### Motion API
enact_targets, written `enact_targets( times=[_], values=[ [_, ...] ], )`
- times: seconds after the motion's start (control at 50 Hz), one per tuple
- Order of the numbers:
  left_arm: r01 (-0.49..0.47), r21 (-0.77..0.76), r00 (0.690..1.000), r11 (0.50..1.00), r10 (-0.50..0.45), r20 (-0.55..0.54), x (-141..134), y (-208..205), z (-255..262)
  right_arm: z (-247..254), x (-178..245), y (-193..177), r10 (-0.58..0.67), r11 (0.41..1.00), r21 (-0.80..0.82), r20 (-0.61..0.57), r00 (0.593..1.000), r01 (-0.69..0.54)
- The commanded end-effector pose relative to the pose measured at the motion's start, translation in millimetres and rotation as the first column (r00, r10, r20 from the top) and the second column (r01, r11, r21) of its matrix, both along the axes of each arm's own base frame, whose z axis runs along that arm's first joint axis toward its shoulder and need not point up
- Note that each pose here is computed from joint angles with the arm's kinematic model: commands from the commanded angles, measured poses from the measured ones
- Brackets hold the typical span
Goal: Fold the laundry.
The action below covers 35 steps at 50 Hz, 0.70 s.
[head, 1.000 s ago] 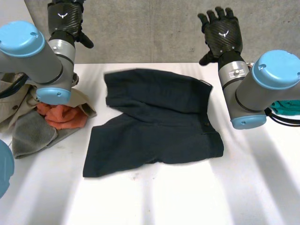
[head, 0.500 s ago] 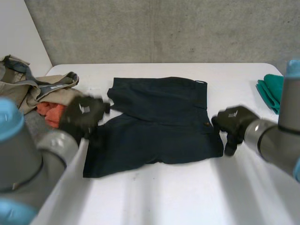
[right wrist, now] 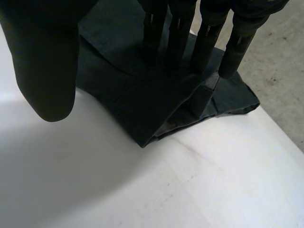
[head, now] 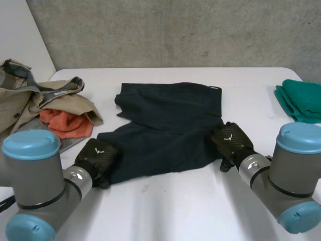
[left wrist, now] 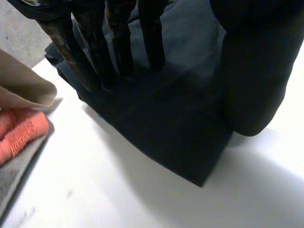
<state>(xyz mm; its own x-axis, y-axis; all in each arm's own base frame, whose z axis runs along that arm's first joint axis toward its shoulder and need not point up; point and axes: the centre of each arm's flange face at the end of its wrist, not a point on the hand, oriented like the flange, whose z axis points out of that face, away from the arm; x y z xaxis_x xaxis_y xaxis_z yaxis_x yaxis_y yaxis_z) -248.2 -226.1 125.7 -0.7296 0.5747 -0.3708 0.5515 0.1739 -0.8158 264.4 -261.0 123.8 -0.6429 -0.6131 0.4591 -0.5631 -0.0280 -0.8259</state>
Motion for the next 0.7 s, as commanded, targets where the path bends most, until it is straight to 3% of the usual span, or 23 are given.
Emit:
enact_targets(
  times=[0.02,0.24,0.36,0.44,0.52,0.62,0.7],
  values=[
    [0.041,-0.108,0.999,0.993,-0.037,0.034,-12,-21,-4,-9,8,-14,0.013,0.998,-0.061,-0.005,1.000,-0.014],
    [0.049,-0.145,0.998,0.988,-0.044,0.041,-19,-36,-9,-18,18,-31,0.010,0.985,-0.171,0.005,1.000,-0.009],
    [0.055,-0.125,0.998,0.991,-0.050,0.041,-14,-15,14,10,6,-21,-0.056,0.983,-0.172,0.034,0.998,0.061],
    [0.082,-0.071,0.995,0.994,-0.078,0.055,-9,12,29,40,-12,-3,-0.065,0.993,-0.098,0.018,0.998,0.066],
    [0.099,0.016,0.992,0.995,-0.100,0.071,1,39,38,55,-37,22,-0.049,0.992,0.113,-0.075,0.996,0.057],
    [0.138,0.177,0.982,0.975,-0.157,0.100,11,77,41,66,-62,57,0.053,0.917,0.397,-0.213,0.976,0.037],
    [0.175,0.291,0.964,0.941,-0.223,0.142,11,102,42,80,-70,74,0.149,0.876,0.483,-0.283,0.947,0.006]
  ],
)
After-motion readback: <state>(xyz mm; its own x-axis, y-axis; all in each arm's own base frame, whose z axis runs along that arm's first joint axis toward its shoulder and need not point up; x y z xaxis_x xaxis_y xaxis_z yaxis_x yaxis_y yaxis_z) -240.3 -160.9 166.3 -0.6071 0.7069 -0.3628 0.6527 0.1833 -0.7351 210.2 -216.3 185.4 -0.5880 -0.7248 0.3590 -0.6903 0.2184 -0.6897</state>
